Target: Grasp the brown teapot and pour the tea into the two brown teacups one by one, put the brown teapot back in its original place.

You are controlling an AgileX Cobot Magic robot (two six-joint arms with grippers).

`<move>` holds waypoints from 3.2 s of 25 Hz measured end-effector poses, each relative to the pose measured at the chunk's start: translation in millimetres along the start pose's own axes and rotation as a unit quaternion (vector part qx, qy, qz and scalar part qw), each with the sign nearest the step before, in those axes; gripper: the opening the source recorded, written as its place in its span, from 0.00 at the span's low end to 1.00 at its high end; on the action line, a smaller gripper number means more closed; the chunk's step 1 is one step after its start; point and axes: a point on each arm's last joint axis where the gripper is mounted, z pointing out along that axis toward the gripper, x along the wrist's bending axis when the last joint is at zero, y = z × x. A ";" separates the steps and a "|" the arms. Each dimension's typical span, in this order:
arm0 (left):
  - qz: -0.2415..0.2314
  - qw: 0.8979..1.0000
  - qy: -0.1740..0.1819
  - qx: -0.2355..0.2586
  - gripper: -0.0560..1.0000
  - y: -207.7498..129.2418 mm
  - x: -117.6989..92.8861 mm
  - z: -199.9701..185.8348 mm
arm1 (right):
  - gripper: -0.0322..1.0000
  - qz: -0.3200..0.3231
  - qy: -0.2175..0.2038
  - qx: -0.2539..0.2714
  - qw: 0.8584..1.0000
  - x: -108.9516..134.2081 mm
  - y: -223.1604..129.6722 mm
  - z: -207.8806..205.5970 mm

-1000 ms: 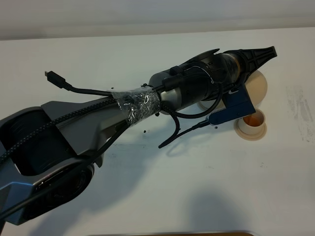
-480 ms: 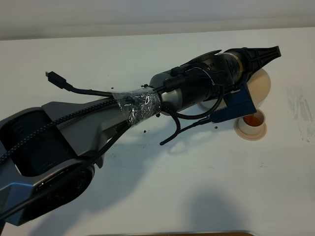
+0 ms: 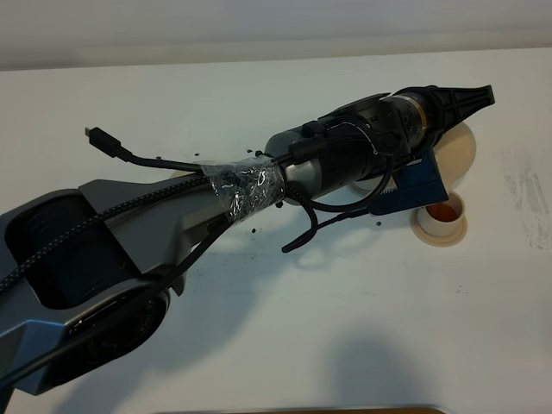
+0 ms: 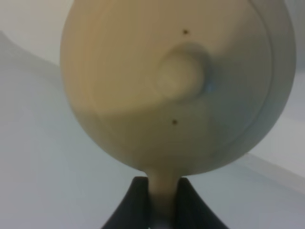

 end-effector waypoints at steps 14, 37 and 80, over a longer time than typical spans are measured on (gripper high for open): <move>0.030 0.999 0.016 0.009 0.13 1.9 5.8 -1.3 | 0.43 0.000 0.000 0.000 1.000 0.0 0.0 0.0; 0.045 0.999 0.019 0.017 0.13 3.1 8.7 -2.3 | 0.43 0.000 0.000 0.000 1.000 0.0 0.0 0.0; 0.086 0.995 0.025 0.030 0.13 4.5 10.4 -2.5 | 0.43 0.000 0.000 0.000 1.000 0.0 0.0 0.0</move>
